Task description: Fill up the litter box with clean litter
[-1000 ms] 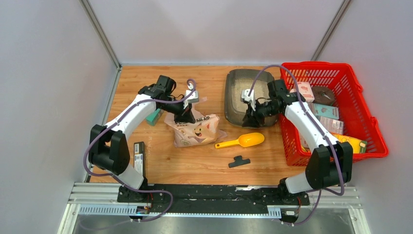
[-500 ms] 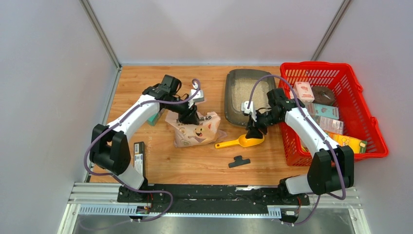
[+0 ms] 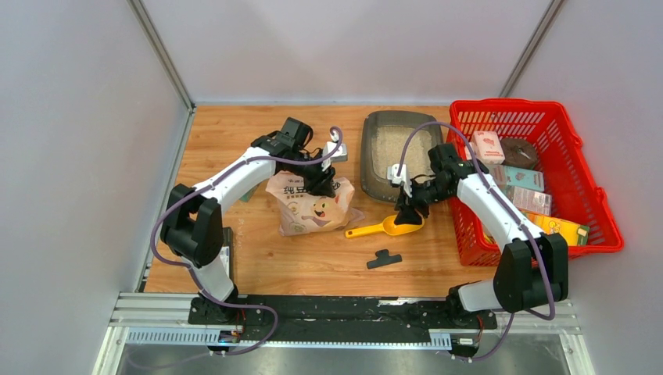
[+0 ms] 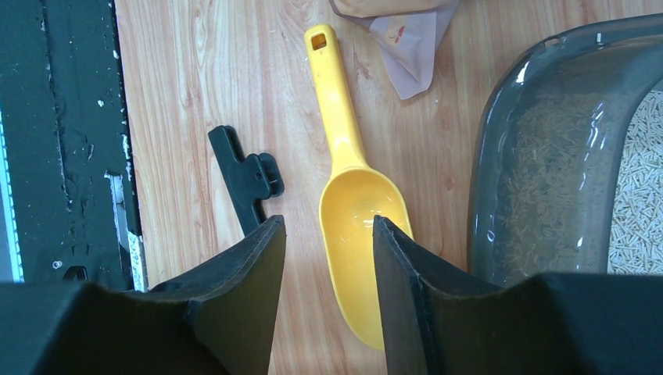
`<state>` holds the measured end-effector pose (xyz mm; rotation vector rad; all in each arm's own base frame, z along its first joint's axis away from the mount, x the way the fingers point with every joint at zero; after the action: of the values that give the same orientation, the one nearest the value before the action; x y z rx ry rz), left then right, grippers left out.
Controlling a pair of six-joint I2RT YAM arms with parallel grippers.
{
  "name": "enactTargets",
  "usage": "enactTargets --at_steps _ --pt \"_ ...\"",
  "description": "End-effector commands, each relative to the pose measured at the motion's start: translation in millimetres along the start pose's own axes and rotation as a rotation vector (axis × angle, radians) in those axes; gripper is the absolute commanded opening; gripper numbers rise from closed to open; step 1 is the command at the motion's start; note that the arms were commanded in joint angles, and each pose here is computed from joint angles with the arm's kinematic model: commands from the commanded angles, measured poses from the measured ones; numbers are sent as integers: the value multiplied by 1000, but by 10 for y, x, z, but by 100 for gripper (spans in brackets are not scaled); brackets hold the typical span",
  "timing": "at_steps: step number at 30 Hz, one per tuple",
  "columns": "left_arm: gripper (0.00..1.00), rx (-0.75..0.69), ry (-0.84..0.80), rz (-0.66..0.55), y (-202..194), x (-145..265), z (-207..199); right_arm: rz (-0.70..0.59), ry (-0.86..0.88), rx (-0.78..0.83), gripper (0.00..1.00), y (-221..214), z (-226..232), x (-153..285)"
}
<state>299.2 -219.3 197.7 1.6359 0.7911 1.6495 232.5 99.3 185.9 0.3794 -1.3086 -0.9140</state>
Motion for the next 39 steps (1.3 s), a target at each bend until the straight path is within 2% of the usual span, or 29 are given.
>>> enactTargets --at_steps 1,10,15,18,23,33,39 --pt "43 -33 12 2 100 -21 37 -24 11 36 49 43 56 18" --pt "41 -18 -2 3 109 -3 -9 68 172 235 49 -101 283 -229" --pt "40 5 4 -13 159 39 -39 127 284 264 49 -149 377 -519" --pt "40 27 20 -33 206 65 -56 208 313 262 49 -240 371 -660" --pt "41 39 47 -49 269 127 -88 299 303 213 49 -373 277 -755" --pt "41 50 64 -74 323 163 -112 369 240 188 47 -491 104 -884" --pt "42 54 59 -60 275 138 -113 385 240 156 40 -551 81 -941"
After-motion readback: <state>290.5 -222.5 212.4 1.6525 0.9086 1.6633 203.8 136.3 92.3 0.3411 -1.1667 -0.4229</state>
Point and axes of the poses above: each gripper's point midway between its finger pads, its own x axis back along the fingers, its own z axis along the line the jaws close on, y = z × x, the point moved 8 cm from there along x, back along the fingers, and after that the axes turned 13 degrees about -x, right-handed, at the moved point
